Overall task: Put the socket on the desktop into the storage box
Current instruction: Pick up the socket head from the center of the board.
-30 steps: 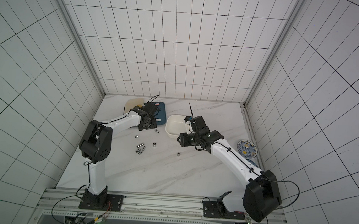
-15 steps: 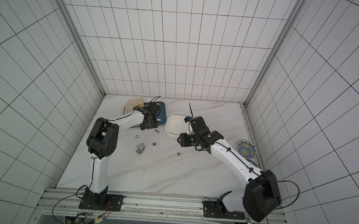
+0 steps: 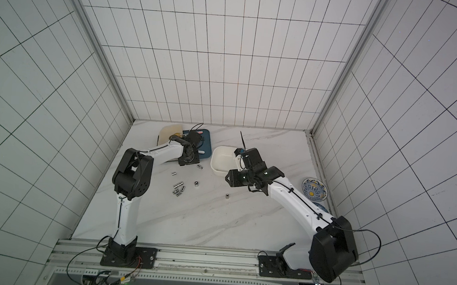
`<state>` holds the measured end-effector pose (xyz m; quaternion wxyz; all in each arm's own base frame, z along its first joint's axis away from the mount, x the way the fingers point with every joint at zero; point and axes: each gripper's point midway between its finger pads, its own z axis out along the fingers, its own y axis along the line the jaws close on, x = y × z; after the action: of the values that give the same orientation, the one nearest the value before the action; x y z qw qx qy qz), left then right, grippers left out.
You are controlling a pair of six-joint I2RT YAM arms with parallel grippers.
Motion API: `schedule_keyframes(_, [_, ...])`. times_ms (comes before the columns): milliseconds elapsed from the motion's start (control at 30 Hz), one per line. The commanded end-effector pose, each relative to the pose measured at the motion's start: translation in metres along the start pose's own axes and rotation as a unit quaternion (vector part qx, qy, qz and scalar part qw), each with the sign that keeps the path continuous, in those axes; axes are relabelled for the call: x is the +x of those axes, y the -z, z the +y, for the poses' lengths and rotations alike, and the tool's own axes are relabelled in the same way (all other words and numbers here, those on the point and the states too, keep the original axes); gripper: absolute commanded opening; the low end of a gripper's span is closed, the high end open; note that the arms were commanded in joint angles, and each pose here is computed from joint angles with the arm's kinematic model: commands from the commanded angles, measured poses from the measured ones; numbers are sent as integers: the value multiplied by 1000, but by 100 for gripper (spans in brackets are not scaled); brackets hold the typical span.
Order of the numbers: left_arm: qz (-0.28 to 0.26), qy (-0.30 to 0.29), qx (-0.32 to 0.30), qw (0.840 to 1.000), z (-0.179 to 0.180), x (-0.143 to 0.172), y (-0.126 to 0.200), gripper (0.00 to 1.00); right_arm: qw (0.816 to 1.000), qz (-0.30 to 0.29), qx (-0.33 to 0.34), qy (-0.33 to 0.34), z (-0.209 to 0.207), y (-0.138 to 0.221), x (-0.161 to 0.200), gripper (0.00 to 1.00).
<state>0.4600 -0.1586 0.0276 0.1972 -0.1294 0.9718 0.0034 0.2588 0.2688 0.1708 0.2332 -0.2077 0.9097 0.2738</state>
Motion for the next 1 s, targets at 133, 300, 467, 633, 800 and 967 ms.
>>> schedule_keyframes(133, [-2, -5, 7, 1000, -5, -3, -7, 46, 1000, 0, 9, 0, -3, -2, 2, 45])
schedule_keyframes(300, [-3, -7, 6, 1000, -4, -2, -3, 38, 1000, 2, 13, -2, -5, -3, 3, 45])
schedule_keyframes(467, [-8, -9, 10, 1000, -4, -3, 4, 30, 1000, 1, 18, -4, -7, -3, 4, 45])
schedule_keyframes(633, [-14, -14, 8, 1000, -3, -4, 11, 29, 1000, 1, 21, -7, -9, -3, 4, 45])
schedule_keyframes(800, [-21, -16, 13, 1000, -6, -6, 26, 28, 1000, -3, 23, -7, -9, 0, 4, 45])
schedule_keyframes(967, [-39, -21, 35, 998, -16, -15, 56, 29, 999, -6, 30, -9, -12, 3, 4, 45])
